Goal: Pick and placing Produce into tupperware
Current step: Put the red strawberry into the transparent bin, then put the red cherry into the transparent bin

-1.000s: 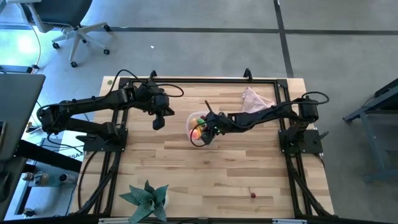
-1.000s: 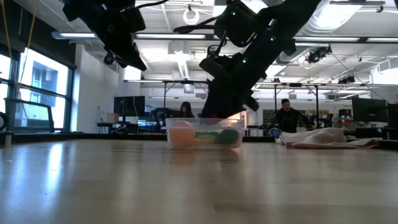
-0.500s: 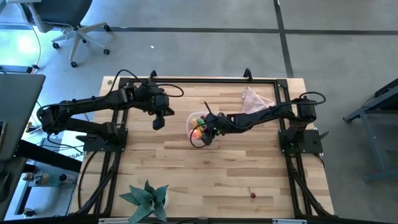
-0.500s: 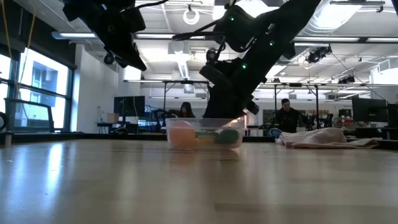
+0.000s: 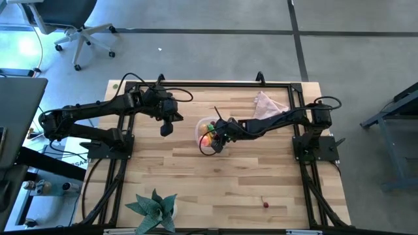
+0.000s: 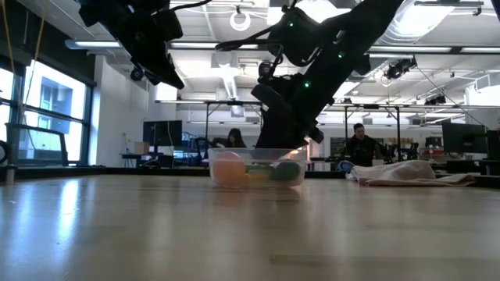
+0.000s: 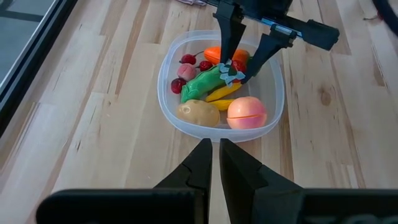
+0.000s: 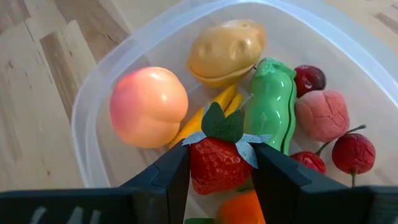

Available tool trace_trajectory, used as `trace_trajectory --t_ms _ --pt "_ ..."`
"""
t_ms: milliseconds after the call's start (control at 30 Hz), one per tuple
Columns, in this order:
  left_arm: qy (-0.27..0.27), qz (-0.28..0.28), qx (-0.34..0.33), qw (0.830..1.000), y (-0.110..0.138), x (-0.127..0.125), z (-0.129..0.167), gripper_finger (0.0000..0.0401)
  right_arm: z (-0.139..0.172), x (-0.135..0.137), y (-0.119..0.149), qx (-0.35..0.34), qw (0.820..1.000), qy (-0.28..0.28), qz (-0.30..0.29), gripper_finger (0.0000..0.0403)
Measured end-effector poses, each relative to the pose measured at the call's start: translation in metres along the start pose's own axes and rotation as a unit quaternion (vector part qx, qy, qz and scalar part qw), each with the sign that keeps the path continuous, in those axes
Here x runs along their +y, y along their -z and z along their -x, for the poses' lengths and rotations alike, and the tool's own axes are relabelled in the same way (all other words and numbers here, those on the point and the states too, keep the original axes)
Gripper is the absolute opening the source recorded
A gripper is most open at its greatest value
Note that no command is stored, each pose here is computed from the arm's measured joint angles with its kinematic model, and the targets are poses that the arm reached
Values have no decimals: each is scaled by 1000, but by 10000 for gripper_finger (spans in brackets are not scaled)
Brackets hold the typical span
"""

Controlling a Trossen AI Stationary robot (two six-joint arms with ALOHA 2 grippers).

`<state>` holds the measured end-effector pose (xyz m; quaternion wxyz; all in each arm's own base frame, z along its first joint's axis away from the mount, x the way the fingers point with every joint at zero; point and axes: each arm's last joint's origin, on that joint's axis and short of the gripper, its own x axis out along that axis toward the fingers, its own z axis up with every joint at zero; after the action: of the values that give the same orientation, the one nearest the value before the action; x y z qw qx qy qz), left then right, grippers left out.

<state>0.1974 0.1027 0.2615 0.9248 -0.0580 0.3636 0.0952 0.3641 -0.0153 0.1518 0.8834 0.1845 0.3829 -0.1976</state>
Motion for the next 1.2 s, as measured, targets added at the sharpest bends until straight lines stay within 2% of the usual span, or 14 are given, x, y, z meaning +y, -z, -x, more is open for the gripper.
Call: trace_trajectory --t_ms 233,433,533,900,1067,1200 --pt "0 0 0 1000 0 0 0 21 -2 0 1 -2 1000 7 0 141" --pt "0 0 0 1000 0 0 0 21 -2 -1 0 -6 1000 12 0 176" --pt "0 0 0 1000 0 0 0 21 -2 -1 0 -8 1000 11 3 181" --pt "0 0 0 1000 0 0 0 21 1 3 -5 -17 999 -34 16 183" --pt "0 0 0 1000 0 0 0 21 16 6 -13 -26 997 -68 5 183" --pt "0 0 0 1000 0 0 0 21 44 12 -21 -28 994 -98 -25 183"
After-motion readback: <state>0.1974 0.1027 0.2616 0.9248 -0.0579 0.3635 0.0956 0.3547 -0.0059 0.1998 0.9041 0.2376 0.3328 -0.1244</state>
